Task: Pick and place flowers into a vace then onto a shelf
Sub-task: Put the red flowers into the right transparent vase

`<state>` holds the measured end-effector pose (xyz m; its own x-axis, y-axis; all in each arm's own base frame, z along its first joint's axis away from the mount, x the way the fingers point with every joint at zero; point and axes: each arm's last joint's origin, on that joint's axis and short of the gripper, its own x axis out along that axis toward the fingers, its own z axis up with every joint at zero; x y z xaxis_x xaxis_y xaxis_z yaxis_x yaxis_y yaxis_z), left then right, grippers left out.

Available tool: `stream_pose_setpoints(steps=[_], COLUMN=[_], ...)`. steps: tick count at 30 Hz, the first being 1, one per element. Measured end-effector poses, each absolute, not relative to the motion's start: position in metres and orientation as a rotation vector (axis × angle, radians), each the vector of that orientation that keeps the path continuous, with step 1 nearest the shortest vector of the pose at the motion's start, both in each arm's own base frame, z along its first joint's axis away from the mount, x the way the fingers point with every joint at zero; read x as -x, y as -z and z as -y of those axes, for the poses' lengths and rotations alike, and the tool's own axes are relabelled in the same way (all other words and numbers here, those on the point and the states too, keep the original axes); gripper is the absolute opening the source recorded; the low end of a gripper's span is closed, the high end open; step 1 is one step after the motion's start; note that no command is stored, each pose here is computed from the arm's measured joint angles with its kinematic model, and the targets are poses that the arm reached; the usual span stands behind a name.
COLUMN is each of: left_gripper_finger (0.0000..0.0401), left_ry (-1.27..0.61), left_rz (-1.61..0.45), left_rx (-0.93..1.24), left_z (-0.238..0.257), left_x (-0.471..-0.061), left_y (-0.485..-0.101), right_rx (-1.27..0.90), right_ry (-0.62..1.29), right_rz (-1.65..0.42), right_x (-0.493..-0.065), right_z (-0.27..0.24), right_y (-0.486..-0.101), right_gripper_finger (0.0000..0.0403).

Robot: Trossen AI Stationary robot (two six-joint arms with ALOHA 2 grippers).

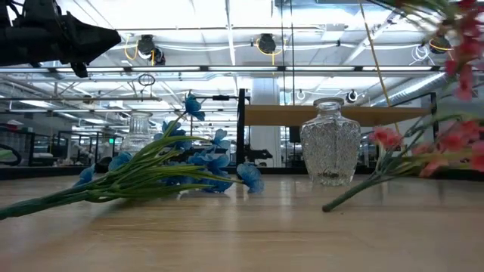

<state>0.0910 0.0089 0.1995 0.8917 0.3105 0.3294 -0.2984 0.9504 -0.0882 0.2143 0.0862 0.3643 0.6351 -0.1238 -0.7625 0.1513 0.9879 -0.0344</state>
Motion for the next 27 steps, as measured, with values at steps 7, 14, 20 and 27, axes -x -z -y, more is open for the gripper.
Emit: stream_pose_setpoints(steps=[7, 14, 20, 27], left_gripper_finger=[0.0065, 0.0065, 0.0065, 0.0065], left_ry=[-0.316, -0.324, -0.372, -0.377], left_rz=[0.341, 0.343, 0.337, 0.313], left_rx=[0.034, 0.035, 0.036, 0.032], left_z=[-0.009, -0.009, -0.01, -0.011], left_x=[-0.091, -0.091, -0.091, -0.092], left_y=[-0.199, -0.199, -0.199, -0.196], right_rx=[0.04, 0.321, 0.678, 0.805], right_ry=[0.08, 0.276, 0.37, 0.295], right_rz=[-1.112, -1.366, -1.345, -1.362], right_x=[-0.227, -0.216, -0.207, -0.208], right_z=[-0.131, -0.118, -0.107, -0.107], right_y=[-0.307, -0.289, -0.297, -0.297], right_gripper_finger=[0.0, 0.0, 0.0, 0.0])
